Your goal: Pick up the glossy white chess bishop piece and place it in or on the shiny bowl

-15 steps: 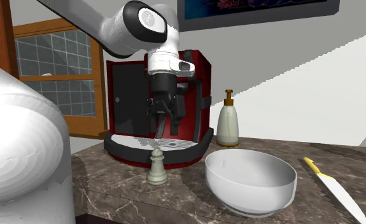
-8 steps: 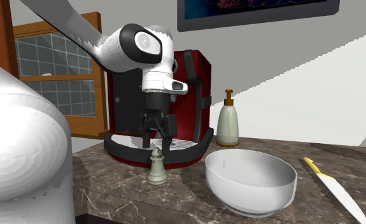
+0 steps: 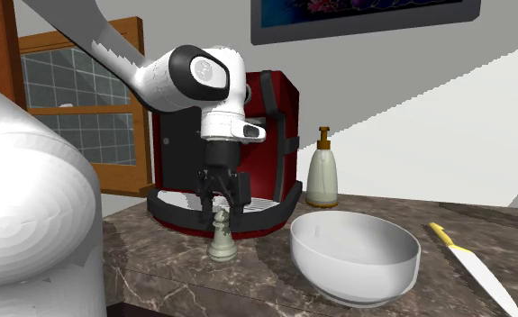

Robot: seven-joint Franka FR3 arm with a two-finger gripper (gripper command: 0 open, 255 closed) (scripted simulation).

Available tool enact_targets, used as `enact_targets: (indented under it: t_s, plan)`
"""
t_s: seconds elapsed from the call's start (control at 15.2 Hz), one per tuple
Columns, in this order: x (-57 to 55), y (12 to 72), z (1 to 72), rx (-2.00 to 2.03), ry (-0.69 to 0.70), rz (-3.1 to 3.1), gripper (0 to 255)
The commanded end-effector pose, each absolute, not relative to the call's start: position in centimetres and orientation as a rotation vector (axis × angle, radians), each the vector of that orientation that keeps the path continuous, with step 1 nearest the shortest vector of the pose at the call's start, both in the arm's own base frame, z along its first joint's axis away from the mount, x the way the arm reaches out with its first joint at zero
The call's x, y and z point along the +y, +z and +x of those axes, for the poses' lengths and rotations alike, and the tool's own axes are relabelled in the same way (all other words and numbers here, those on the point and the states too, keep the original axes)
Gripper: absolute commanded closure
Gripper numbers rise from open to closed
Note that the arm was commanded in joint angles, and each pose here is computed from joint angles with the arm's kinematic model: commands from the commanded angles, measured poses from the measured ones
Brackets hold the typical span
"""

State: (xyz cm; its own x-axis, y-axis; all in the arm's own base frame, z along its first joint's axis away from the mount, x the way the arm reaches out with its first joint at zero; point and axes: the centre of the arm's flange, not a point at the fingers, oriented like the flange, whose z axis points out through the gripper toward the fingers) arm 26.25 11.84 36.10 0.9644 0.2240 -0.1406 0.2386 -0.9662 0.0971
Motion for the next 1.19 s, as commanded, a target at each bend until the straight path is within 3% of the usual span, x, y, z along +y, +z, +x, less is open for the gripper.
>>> enact_targets:
  t_s: [0.0,0.07,0.13,0.73,1.12]
  plan:
    - [11.8,36.1,26.3,0.355,-0.195,3.001,0]
    - [11.8,36.1,26.3,0.355,-0.195,3.001,0]
    - [11.8,36.1,26.3,0.355,-0.195,3.001,255]
    - [11.8,36.1,26.3,0.355,-0.195,3.001,255]
    - [11.8,39.3,26.3,0.355,-0.195,3.001,255]
